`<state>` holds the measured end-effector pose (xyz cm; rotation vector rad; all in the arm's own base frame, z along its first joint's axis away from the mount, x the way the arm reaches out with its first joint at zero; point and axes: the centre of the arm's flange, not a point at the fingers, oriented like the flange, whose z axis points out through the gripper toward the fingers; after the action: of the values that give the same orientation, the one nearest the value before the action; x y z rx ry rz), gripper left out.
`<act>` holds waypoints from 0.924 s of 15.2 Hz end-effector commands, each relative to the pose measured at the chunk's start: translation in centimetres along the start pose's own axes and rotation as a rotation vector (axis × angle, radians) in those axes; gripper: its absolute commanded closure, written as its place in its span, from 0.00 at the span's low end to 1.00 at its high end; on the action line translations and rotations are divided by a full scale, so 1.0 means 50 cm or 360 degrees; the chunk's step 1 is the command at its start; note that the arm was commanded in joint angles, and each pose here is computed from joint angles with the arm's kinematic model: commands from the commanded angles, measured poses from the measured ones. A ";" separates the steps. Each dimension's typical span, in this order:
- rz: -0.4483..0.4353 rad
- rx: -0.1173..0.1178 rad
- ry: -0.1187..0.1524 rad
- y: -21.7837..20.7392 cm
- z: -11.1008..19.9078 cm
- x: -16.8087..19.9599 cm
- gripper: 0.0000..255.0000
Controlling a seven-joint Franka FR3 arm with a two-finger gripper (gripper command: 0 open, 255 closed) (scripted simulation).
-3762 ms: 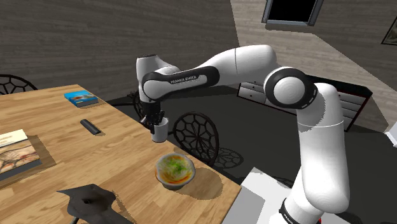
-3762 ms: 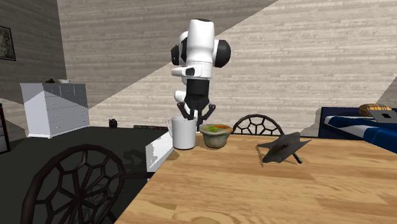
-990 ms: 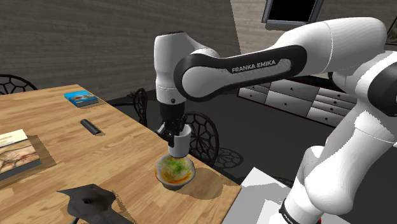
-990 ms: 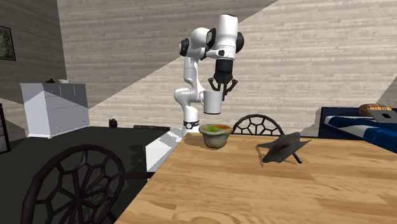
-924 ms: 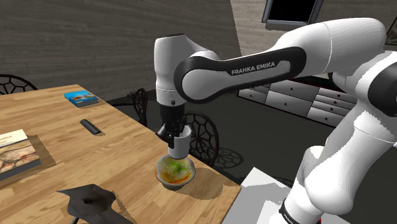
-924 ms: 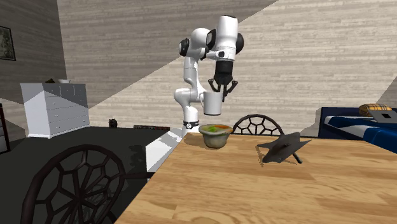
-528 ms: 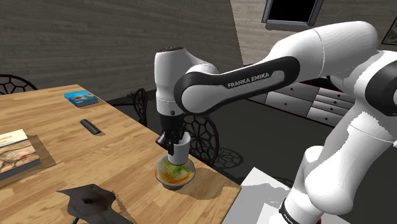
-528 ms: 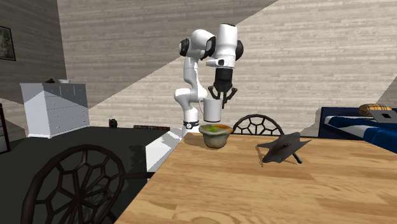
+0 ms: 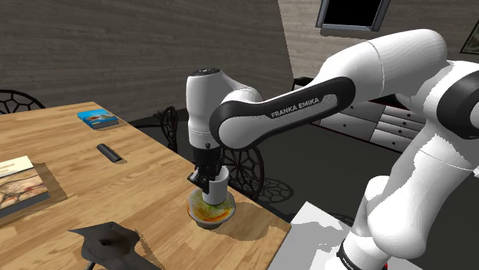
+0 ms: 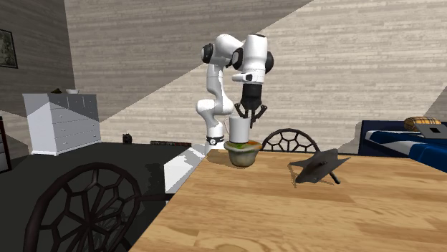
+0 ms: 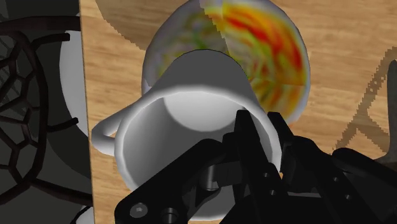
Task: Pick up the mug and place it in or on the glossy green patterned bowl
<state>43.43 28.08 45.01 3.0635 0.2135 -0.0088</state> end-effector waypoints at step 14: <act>0.0000 0.0000 0.0001 0.000 -0.100 0.000 0.00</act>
<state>43.38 28.39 49.46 3.0642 0.2135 -0.0056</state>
